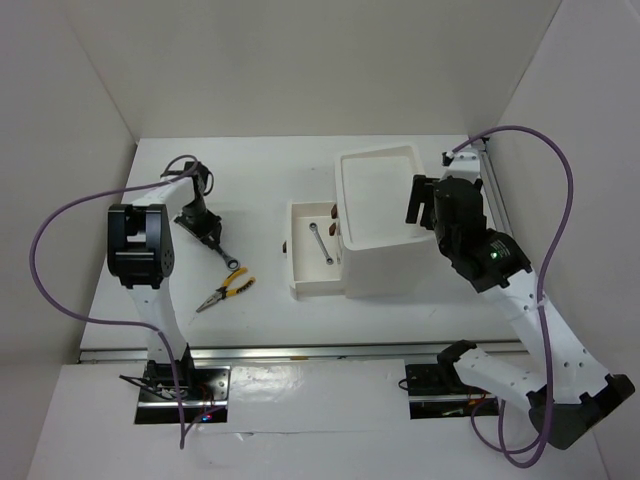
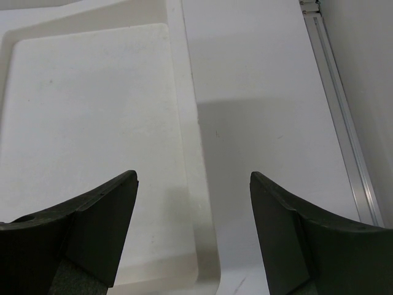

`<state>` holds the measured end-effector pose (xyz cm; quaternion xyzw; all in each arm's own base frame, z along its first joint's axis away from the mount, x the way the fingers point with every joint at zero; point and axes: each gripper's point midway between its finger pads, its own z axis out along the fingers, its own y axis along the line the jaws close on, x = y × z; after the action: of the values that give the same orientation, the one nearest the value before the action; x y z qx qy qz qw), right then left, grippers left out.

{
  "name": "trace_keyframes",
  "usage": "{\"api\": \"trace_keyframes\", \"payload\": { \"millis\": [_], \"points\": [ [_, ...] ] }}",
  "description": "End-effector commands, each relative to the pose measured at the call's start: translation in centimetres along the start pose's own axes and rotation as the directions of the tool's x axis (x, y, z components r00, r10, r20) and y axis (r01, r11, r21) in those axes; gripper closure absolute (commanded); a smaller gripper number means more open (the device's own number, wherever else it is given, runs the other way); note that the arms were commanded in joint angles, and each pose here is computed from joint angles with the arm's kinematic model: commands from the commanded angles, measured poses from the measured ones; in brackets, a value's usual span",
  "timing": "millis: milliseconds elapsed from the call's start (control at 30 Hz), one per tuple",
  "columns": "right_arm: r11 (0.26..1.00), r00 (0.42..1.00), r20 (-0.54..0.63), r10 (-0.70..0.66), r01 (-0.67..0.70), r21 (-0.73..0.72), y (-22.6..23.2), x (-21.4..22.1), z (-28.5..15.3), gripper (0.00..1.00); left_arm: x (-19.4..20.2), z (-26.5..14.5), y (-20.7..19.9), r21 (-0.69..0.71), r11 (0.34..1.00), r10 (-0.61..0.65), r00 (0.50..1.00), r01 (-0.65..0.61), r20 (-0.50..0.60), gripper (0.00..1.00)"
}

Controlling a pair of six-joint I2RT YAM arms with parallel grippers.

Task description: Sort the tools into containers

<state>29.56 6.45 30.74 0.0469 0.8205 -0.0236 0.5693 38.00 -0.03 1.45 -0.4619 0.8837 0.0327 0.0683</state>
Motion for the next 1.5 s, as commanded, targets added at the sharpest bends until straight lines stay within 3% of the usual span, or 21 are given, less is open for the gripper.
{"api": "trace_keyframes", "payload": {
  "millis": [0,133,267,400,433,500,533,633,900,1033,1067,1100,1200,1467],
  "points": [
    [1.0,0.998,0.063,0.017,-0.017,0.0,0.0,-1.8,-0.8,0.19,0.9,4.1,4.2,-0.189,0.982,0.017,0.999,-0.024,-0.036,0.74],
    [1.0,0.996,0.082,0.024,-0.025,0.008,-0.4,-2.3,-1.5,0.19,1.2,5.2,4.6,-0.202,0.974,0.089,0.994,-0.101,-0.065,1.0],
    [1.0,0.996,0.082,0.021,-0.022,0.0,-0.1,-2.1,-1.5,0.19,1.5,5.8,4.0,-0.18,0.965,0.174,0.98,-0.189,-0.093,1.0],
    [1.0,0.996,0.083,0.021,-0.021,0.009,-0.3,-1.9,-1.5,0.19,0.6,2.0,1.1,-0.074,0.967,0.247,0.968,-0.244,0.04,1.0],
    [1.0,0.996,0.083,0.021,-0.021,0.009,-0.4,-1.9,-1.5,0.19,-0.4,-0.6,-0.8,0.02,0.968,0.247,0.96,-0.252,0.132,1.0],
    [1.0,0.996,0.085,0.018,-0.019,0.011,-0.3,-1.9,-1.6,0.19,0.5,-2.6,-2.2,0.14,0.943,0.282,0.947,-0.303,0.155,1.0],
    [1.0,0.995,0.092,0.023,-0.024,0.009,-0.4,-2.1,-1.8,0.19,-0.3,-5.2,-4.0,0.25,0.904,0.29,0.927,-0.347,0.238,1.0],
    [1.0,0.995,0.095,0.021,-0.022,0.012,-0.4,-2.1,-1.9,0.19,1.2,-7.9,-5.7,0.371,0.838,0.313,0.91,-0.399,0.273,1.0],
    [0.999,0.997,0.083,-0.006,0.003,0.039,-0.6,-1.5,-2.2,0.19,3.0,-14.5,-8.1,0.549,0.691,0.309,0.879,-0.47,0.362,1.0],
    [0.999,0.996,0.092,-0.001,-0.003,0.046,-0.7,-1.9,-2.4,0.19,5.4,-19.6,-10.1,0.659,0.508,0.345,0.832,-0.555,0.435,1.0],
    [0.999,0.996,0.092,-0.001,-0.003,0.046,-0.7,-1.9,-2.4,0.19,7.1,-21.8,-11.2,0.702,0.407,0.38,0.807,-0.584,0.452,1.0],
    [0.999,0.996,0.084,-0.007,0.003,0.049,-0.6,-1.7,-2.1,0.19,7.8,-23.2,-11.9,0.715,0.347,0.391,0.787,-0.607,0.478,1.0],
    [0.999,0.997,0.075,-0.014,0.01,0.051,-0.6,-1.7,-2.0,0.19,10.1,-26.1,-14.0,0.693,0.238,0.419,0.716,-0.68,0.558,1.0],
    [0.998,0.995,0.095,-0.004,-0.001,0.056,-0.9,-2.1,-2.6,0.19,15.7,-23.7,-16.2,0.624,0.139,0.577,0.575,-0.769,0.58,1.0]
  ]
}}
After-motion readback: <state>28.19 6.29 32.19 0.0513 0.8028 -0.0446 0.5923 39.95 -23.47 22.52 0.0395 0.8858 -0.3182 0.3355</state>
